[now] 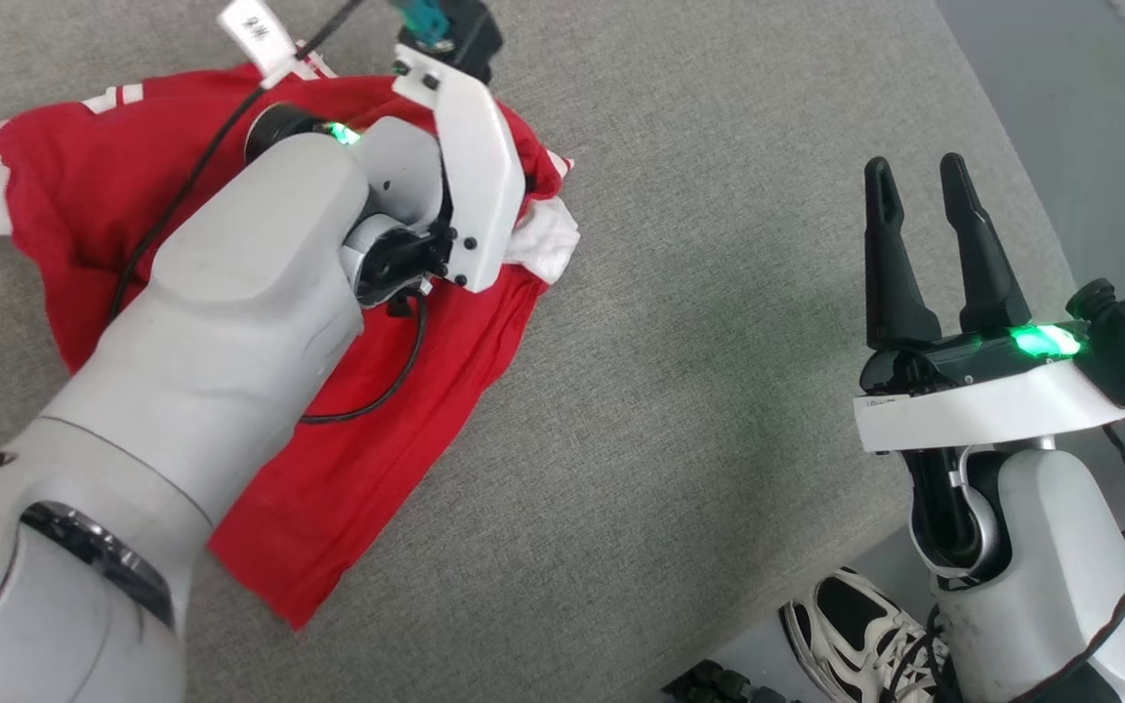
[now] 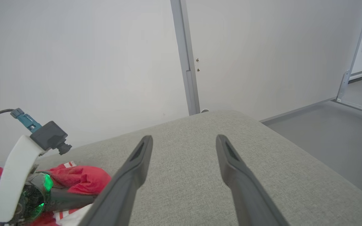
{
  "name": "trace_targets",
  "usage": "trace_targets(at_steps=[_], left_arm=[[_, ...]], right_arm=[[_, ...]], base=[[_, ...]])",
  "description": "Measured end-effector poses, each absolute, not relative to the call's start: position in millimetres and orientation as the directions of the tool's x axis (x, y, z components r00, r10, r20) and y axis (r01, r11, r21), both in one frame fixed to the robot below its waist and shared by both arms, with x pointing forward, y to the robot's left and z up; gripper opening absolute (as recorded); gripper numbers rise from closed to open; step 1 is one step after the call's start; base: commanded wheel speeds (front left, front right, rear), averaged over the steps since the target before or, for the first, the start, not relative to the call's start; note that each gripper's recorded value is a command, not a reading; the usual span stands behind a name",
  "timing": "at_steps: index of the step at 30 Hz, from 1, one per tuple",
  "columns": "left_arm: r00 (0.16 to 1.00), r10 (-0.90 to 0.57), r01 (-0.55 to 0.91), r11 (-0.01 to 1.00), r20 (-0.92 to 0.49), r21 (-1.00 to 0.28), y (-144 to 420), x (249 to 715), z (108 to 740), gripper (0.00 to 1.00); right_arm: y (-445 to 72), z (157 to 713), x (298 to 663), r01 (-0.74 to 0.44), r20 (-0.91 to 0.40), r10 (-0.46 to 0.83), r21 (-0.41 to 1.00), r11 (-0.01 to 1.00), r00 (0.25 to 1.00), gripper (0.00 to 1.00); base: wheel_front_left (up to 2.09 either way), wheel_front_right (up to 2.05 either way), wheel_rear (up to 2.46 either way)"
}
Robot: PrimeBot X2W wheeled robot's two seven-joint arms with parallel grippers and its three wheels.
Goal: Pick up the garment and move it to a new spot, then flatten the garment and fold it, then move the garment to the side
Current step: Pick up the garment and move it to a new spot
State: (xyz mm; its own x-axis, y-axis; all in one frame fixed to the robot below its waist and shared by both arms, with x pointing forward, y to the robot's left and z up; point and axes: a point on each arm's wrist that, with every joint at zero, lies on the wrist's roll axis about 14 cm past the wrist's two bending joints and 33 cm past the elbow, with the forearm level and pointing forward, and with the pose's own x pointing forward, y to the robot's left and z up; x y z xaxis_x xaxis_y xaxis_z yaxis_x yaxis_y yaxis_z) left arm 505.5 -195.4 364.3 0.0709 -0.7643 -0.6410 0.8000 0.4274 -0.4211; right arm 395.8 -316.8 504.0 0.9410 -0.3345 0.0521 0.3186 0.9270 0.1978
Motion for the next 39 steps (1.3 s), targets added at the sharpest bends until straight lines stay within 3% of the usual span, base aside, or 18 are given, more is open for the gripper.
trace_targets(at_steps=[1,2,8,18,25,34,39], left_arm=[[0.057,-0.761,0.816,0.408,-0.646,-0.408,-196.6,502.9,364.1,0.77],[0.049,-0.761,0.824,0.397,-0.646,-0.404,-195.9,501.9,364.6,1.00],[0.043,-0.774,0.870,0.340,-0.632,-0.358,-186.1,496.2,376.0,1.00],[0.176,-0.842,0.849,0.392,-0.510,-0.354,-142.0,516.4,438.1,1.00],[0.340,-0.830,0.774,0.514,-0.443,-0.369,-71.8,510.0,446.7,1.00],[0.621,-0.715,0.556,0.690,-0.320,-0.463,33.5,489.5,453.0,1.00],[0.692,-0.667,0.516,0.725,-0.276,-0.456,69.3,470.4,466.2,1.00]], right_arm=[[-317.8,503.1,395.5,0.322,0.049,-0.337,0.195,0.926,0.940,1.00],[-318.0,502.5,395.7,0.323,0.048,-0.338,0.195,0.926,0.940,1.00],[-310.3,500.9,405.2,0.295,0.053,-0.309,0.185,0.937,0.950,1.00],[-275.4,497.5,434.4,0.181,0.065,-0.190,0.131,0.975,0.980,1.00],[-257.8,500.1,444.1,0.093,0.071,-0.099,0.083,0.992,0.993,1.00],[-235.5,494.1,451.7,-0.013,0.049,0.010,0.049,0.999,0.999,1.00],[-218.7,497.4,458.0,-0.065,0.061,0.062,0.051,0.997,0.996,1.00]], base=[[0.00,0.00,0.00],[0.00,0.00,0.00],[0.00,0.00,0.00],[0.00,0.00,0.00],[0.00,0.00,0.00],[0.00,0.00,0.00],[0.00,0.00,0.00]])
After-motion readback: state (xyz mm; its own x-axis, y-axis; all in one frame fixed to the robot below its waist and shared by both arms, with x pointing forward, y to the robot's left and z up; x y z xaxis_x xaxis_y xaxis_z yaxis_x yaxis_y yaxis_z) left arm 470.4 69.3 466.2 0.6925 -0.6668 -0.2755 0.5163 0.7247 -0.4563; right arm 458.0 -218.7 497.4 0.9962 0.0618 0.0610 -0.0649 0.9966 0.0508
